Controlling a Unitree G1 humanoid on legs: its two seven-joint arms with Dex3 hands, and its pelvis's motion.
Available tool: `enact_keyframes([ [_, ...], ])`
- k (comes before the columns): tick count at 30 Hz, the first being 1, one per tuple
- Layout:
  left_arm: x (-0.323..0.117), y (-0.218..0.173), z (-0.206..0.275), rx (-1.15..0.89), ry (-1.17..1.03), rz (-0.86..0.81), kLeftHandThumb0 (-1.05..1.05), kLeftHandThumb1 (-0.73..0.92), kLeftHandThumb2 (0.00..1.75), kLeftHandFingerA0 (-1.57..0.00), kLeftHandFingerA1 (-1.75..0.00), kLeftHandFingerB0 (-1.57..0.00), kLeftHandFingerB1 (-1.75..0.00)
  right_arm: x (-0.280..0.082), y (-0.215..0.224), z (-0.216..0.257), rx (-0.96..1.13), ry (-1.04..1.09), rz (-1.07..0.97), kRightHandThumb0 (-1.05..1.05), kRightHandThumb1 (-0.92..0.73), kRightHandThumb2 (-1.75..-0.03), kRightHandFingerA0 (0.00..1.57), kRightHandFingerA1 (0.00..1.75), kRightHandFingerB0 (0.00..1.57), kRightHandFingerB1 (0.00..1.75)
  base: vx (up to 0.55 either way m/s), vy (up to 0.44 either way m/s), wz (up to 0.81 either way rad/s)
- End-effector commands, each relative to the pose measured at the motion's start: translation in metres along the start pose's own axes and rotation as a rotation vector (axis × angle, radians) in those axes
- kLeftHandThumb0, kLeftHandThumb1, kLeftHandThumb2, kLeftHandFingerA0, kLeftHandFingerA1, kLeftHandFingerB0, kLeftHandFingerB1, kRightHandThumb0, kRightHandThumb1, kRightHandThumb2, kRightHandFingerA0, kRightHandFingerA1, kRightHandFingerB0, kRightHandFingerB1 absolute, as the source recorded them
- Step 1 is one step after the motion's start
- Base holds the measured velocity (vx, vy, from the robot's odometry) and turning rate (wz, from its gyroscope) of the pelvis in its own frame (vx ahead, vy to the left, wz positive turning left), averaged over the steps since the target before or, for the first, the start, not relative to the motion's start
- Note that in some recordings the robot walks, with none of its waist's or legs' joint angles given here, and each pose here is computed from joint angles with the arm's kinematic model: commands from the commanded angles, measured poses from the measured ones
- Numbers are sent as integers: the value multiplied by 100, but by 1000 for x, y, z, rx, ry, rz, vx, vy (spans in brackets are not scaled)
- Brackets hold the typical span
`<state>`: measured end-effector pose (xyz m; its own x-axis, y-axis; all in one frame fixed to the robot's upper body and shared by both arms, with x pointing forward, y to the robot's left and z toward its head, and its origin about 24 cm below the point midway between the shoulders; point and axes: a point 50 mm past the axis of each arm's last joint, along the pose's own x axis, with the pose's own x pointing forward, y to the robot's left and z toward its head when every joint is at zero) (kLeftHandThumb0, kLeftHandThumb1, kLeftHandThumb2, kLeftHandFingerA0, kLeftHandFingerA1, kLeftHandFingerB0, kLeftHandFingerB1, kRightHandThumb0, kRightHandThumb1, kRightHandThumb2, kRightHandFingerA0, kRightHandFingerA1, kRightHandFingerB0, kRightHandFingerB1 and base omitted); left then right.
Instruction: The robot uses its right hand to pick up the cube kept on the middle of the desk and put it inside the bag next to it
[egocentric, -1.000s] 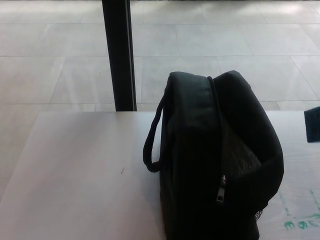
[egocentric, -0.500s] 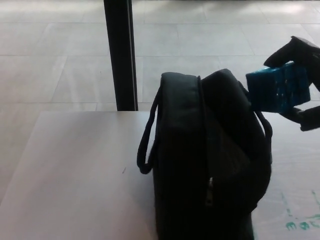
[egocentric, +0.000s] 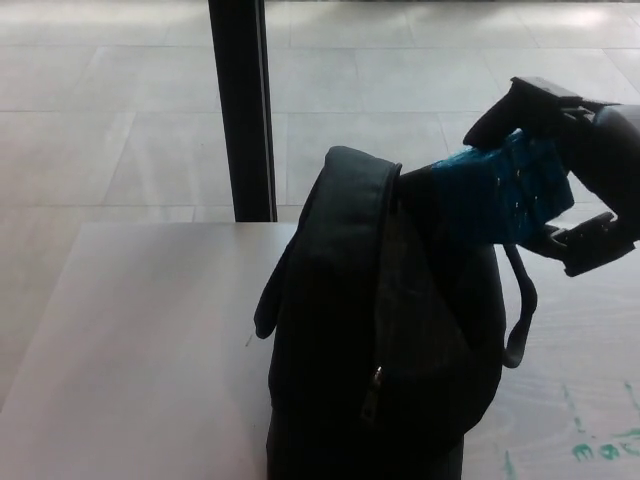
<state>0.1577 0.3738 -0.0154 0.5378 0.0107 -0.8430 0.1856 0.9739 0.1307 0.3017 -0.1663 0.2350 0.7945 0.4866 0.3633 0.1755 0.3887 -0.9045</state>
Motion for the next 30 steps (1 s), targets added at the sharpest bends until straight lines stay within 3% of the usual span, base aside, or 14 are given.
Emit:
enact_keyframes([
  [1, -3, 4, 0, 21, 9, 19, -50, 61, 58, -30, -52, -42, -45, 1, -5, 3, -168, -45, 44, -22, -60, -95, 87, 175, 75, 154, 0, 0, 0],
  [4, -2, 3, 1, 17, 15, 28, -49, 61, 57, -32, -52, -47, -48, 6, -10, 3, -185, -59, 35, -16, -59, -98, 99, 172, 74, 145, 0, 0, 0],
  [9, -2, 5, 1, 14, 10, 27, -49, 61, 58, -31, -53, -44, -47, 9, -9, 9, -201, -96, 57, -25, -59, -89, 84, 175, 68, 159, 0, 0, 0],
  [10, -2, 5, 1, -14, 12, 19, -49, 60, 58, -29, -52, -42, -47, 10, 4, 16, -239, -160, 96, -15, -56, -85, 101, 174, 69, 147, 0, 0, 0],
  [11, -2, 5, -1, 11, 18, 10, -49, 62, 58, -27, -51, -42, -46, 10, 13, 20, -256, -188, 132, -19, -52, -83, 87, 175, 75, 154, 0, 0, 0],
  [14, -2, 5, -1, -2, 15, 14, -49, 60, 57, -28, -51, -48, -48, 12, 19, 24, -252, -199, 169, -21, -54, -82, 87, 175, 73, 154, 0, 0, 0],
  [15, -3, 4, -4, -4, 22, 8, -49, 60, 57, -27, -52, -46, -49, 14, 24, 27, -265, -205, 191, -24, -57, -73, 90, 175, 80, 134, 0, 0, 0],
  [18, -3, 3, -5, -16, 17, 7, -47, 60, 57, -29, -54, -48, -51, 19, 31, 32, -287, -219, 214, -23, -52, -82, 92, 175, 86, 117, 0, 0, 0],
  [20, -3, 4, -4, -57, 18, 7, -44, 60, 57, -29, -54, -51, -55, 23, 36, 35, -281, -258, 185, -24, -54, -93, 92, 175, 78, 145, 0, 0, 0],
  [23, -2, 5, -2, -58, 14, 7, -46, 59, 57, -28, -53, -48, -54, 25, 39, 37, -303, -293, 170, -31, -62, -88, 96, 175, 75, 155, 0, 0, 0],
  [24, -2, 5, -1, -42, 15, 5, -48, 58, 57, -28, -52, -51, -52, 24, 43, 38, -347, -298, 208, -43, -68, -66, 96, 173, 83, 71, 0, 0, 0],
  [26, -2, 5, 0, -21, 18, 7, -51, 59, 57, -29, -51, -46, -48, 23, 46, 38, -373, -297, 228, -42, -64, -65, 96, 174, 85, 86, 0, 0, 0],
  [29, -2, 5, 1, 3, 21, 18, -49, 61, 58, -30, -52, -43, -46, 14, 55, 37, -479, -300, 289, -40, -66, -64, 95, 165, 73, 65, 0, 0, 0],
  [30, -2, 5, 1, 26, 16, 16, -50, 62, 58, -30, -52, -43, -46, 13, 57, 35, -523, -267, 341, -48, -64, -60, 82, 121, 42, 53, 0, 0, 0],
])
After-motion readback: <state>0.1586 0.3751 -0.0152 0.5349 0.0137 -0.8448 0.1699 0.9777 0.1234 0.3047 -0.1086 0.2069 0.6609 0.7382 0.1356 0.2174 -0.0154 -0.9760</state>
